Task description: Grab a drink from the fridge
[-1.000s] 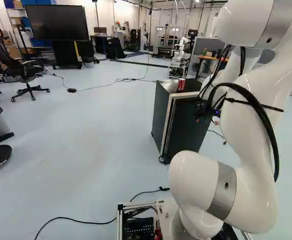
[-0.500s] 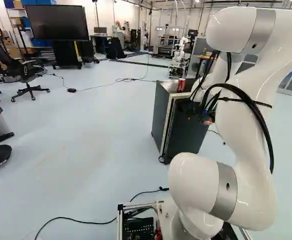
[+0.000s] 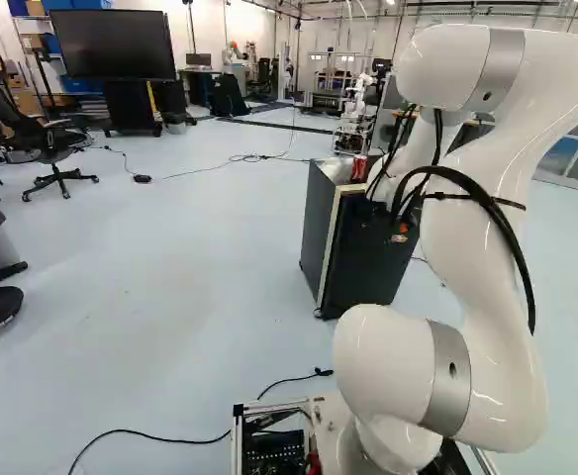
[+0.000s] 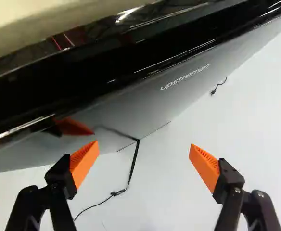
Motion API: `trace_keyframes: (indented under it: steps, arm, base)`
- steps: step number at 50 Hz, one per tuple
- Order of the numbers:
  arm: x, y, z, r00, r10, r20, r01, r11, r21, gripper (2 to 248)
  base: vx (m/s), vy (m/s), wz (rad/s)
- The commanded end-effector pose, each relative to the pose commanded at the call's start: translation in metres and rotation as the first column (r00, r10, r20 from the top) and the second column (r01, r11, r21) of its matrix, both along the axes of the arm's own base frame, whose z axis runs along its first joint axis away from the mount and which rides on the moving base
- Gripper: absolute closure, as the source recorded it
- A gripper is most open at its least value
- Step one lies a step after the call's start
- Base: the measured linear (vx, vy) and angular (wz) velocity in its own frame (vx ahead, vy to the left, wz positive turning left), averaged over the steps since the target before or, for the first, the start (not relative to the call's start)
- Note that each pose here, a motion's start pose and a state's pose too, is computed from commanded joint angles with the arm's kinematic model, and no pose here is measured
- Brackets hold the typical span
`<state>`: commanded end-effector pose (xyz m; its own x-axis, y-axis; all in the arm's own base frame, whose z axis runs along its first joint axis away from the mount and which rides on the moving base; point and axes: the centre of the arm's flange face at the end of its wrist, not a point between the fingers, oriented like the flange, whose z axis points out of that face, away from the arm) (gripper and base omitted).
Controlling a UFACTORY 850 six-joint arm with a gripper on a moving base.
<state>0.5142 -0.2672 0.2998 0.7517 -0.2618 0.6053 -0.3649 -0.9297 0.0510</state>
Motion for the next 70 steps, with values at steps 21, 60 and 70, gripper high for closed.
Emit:
trace_keyframes:
  steps: [21,60,70]
  arm:
    - [0.001,0.000,0.001,1.000,0.001,0.015,-0.001,1.000,-0.006,3]
    - [0.010,0.000,0.000,1.000,0.008,0.021,-0.008,1.000,-0.009,3]
    - [0.013,0.000,0.000,1.000,0.011,0.023,-0.010,1.000,-0.010,3]
  base:
    - [0.000,0.000,0.000]
    - [0.000,0.000,0.000]
    - [0.000,0.000,0.000]
